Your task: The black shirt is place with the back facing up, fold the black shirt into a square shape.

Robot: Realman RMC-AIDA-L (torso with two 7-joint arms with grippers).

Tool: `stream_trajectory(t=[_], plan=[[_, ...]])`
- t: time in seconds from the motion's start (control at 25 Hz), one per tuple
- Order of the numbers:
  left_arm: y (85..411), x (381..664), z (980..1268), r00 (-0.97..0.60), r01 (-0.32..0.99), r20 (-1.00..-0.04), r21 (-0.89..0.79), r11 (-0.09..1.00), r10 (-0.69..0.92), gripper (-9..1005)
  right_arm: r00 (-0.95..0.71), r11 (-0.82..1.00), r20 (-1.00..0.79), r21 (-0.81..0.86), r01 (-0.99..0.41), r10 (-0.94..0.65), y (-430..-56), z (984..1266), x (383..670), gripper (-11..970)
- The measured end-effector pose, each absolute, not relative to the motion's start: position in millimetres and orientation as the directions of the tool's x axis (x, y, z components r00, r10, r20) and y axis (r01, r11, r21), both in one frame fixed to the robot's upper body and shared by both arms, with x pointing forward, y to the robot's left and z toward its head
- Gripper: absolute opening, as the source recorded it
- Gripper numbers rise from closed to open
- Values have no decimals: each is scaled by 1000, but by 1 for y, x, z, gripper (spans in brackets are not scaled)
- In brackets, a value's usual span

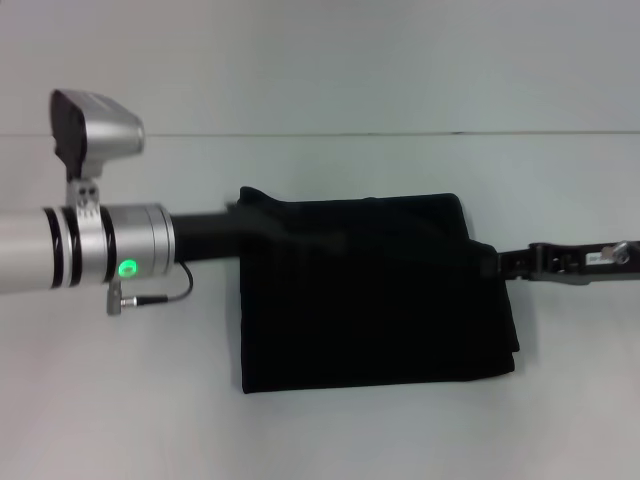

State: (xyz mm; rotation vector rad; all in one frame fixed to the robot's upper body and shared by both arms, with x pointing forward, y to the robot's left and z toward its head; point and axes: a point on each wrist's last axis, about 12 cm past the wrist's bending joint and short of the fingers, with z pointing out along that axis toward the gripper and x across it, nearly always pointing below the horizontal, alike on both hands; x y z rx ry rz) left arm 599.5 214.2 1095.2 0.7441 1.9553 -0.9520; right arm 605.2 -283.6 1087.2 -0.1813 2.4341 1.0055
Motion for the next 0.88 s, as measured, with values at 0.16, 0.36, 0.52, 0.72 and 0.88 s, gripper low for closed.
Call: stream_trajectory(t=[0.16, 0.36, 0.52, 0.72, 0.88], plan=[[224, 624, 1096, -573, 580, -820, -404, 707, 1, 950, -865, 723, -494, 630, -284, 90, -293, 1094, 609, 291], [232, 643, 1093, -643, 368, -754, -462, 807, -138, 950, -868, 724, -486, 636, -269, 104, -293, 1102, 616, 454], [229, 650, 1086, -702, 299, -702, -449, 842, -124, 950, -868, 726, -488, 630, -277, 93, -290, 1105, 619, 621], [222, 652, 1081, -718, 290, -688, -427, 856, -100, 950, -866, 728, -492, 626, -279, 91, -290, 1105, 620, 714], [217, 652, 1077, -725, 274, -681, -422, 864, -102, 950, -866, 729, -492, 625, -280, 90, -290, 1104, 619, 715]])
